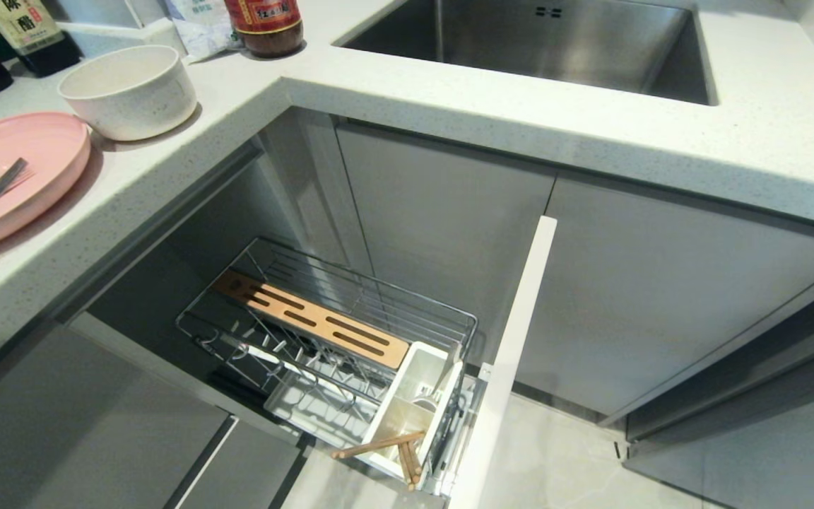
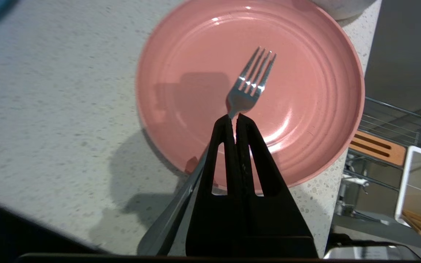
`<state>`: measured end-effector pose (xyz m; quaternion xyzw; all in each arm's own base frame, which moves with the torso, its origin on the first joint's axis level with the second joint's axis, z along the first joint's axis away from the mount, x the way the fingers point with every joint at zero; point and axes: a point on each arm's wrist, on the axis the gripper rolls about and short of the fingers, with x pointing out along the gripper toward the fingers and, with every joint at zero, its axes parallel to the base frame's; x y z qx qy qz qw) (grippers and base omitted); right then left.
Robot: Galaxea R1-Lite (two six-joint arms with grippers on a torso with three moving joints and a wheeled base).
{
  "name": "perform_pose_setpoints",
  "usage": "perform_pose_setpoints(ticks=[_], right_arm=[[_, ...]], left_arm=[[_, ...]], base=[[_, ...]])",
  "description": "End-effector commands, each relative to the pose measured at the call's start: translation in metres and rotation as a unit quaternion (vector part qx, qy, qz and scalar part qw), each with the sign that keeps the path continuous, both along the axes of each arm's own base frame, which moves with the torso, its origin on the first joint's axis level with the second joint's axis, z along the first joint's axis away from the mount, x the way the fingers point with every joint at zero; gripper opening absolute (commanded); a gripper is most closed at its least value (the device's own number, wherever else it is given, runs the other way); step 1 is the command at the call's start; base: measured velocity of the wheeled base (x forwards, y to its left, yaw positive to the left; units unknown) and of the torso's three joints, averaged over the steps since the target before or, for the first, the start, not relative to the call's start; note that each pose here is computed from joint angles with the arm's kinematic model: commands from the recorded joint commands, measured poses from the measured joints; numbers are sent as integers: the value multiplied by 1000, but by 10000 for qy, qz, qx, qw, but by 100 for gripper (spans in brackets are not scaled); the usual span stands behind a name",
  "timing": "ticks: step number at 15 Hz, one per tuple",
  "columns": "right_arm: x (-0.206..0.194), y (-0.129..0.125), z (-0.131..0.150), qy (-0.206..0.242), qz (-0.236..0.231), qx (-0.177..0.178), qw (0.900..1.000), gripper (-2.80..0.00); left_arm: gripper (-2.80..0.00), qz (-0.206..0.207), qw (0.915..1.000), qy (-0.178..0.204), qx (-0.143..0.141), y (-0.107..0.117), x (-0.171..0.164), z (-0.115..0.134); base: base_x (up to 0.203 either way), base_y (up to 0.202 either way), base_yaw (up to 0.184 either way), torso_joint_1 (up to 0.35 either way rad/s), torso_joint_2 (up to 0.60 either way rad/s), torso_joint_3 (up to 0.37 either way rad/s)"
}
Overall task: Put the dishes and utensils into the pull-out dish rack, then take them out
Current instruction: Pick up the fork and place it in the cupboard
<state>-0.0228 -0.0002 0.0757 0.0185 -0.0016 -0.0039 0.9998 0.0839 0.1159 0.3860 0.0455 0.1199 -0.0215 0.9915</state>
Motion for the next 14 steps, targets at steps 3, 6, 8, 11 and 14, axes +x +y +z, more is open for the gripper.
perform_pose_setpoints(ticks=[3, 6, 8, 11, 14], right_arm=[[0, 0, 0, -1, 1, -1, 10000, -280], [0, 0, 0, -1, 1, 1, 10000, -280], [0, 0, 0, -1, 1, 4, 10000, -280], [0, 0, 0, -1, 1, 3, 10000, -280], [0, 0, 0, -1, 1, 0, 10000, -280]], left_arm=[[-280, -200, 9997, 87, -148, -3, 4, -8], [-280, -196, 9995, 139, -224, -9, 1, -15], [0, -207, 9995, 148, -194, -10, 2, -14], [0, -206, 9992, 198, -286, -12, 1, -19], [0, -203, 9985, 276, -424, -12, 0, -27]], base=[[0, 0, 0, 0, 0, 0], [0, 0, 0, 0, 0, 0], [0, 0, 0, 0, 0, 0], [0, 0, 0, 0, 0, 0], [0, 0, 0, 0, 0, 0]])
